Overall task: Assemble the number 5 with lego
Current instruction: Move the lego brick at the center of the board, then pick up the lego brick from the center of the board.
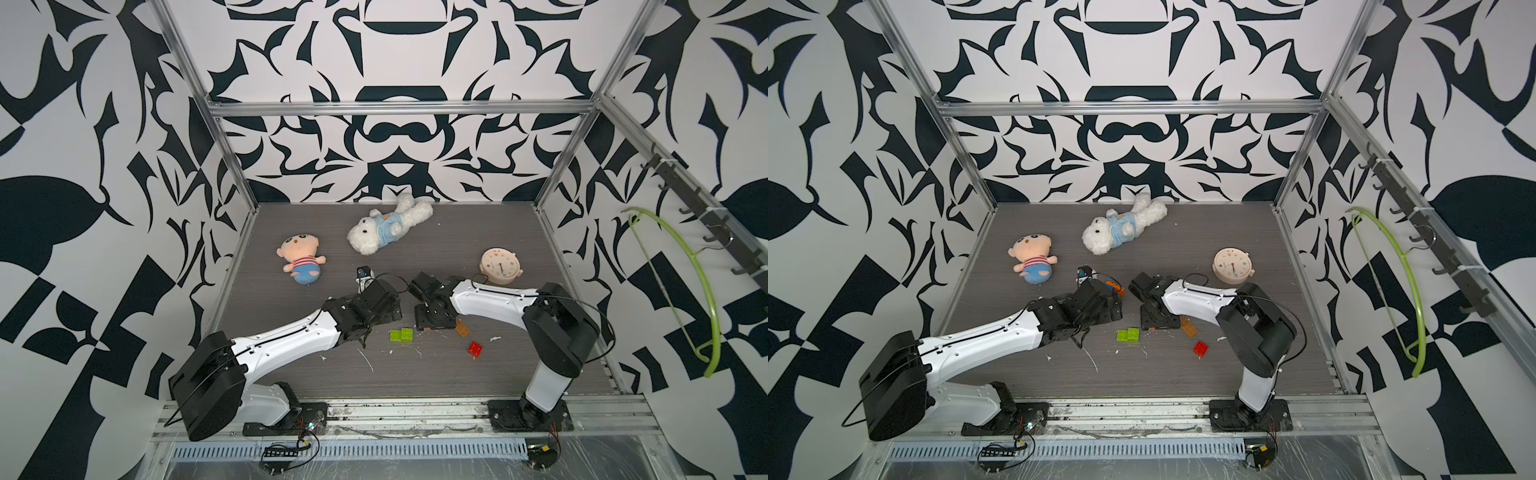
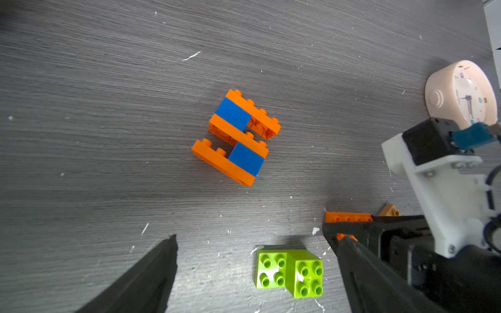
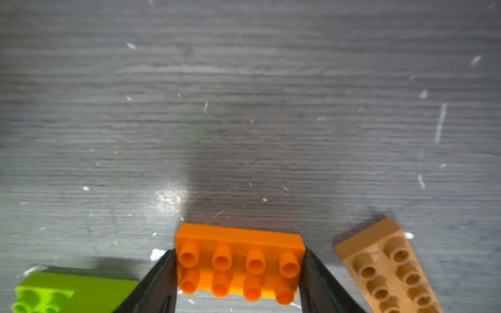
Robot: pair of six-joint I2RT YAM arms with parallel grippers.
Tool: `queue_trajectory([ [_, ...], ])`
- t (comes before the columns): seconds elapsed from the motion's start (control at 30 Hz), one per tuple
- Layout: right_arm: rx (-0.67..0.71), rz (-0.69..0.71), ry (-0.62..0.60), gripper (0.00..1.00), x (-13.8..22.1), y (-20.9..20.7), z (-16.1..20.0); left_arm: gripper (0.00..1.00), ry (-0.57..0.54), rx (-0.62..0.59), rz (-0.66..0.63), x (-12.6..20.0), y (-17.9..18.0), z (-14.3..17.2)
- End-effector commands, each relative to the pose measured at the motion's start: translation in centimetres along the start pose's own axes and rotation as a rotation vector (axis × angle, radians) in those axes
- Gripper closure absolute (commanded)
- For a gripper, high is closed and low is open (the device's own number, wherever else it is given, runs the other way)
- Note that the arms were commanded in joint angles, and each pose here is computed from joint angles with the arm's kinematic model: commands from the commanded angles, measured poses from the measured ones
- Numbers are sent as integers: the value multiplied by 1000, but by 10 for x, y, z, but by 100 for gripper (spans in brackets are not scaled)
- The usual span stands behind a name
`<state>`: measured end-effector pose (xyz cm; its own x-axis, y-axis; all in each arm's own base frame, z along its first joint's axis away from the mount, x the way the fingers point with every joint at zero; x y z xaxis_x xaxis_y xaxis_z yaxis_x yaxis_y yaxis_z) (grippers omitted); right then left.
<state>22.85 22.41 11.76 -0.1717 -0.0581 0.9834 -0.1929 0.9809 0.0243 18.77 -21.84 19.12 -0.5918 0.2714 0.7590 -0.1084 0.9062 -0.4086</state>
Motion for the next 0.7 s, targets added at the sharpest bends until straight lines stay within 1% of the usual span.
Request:
queue_trajectory([
  [0.0,28,-2,6,32,3,2,-3,1,-11,2,-32,4,10,2],
  [0.1,31,3,12,24,4,1,-2,1,-12,0,-29,4,9,1],
  [0.17,30,8,6,21,7,0,-2,1,-9,-4,-24,3,8,1],
  [0.33,7,37,-45,12,29,-8,-2,1,16,-26,5,1,-2,0],
  [0.47,-71,60,-88,11,51,-29,4,1,43,-50,50,-1,-12,-1],
  [0.5,-106,101,-116,11,56,-40,7,1,53,-58,66,-2,-16,-1],
  [0.6,-224,124,-115,13,64,-66,23,1,92,-86,122,-5,-29,-1],
  [0.67,-290,137,-112,16,66,-81,37,1,119,-112,150,-8,-39,2],
])
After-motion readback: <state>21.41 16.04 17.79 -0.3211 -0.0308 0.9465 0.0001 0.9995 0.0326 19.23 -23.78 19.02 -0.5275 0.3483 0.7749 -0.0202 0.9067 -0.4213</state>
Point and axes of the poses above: each gripper's point midway between its finger pads, its own x axis back along the fingers, its own y axis along the line the jaws close on, z = x × y, the point moved 10 cm from there along x, back along the fingers, and after that the axes turned 9 degrees about x, right-handed, at the moved point
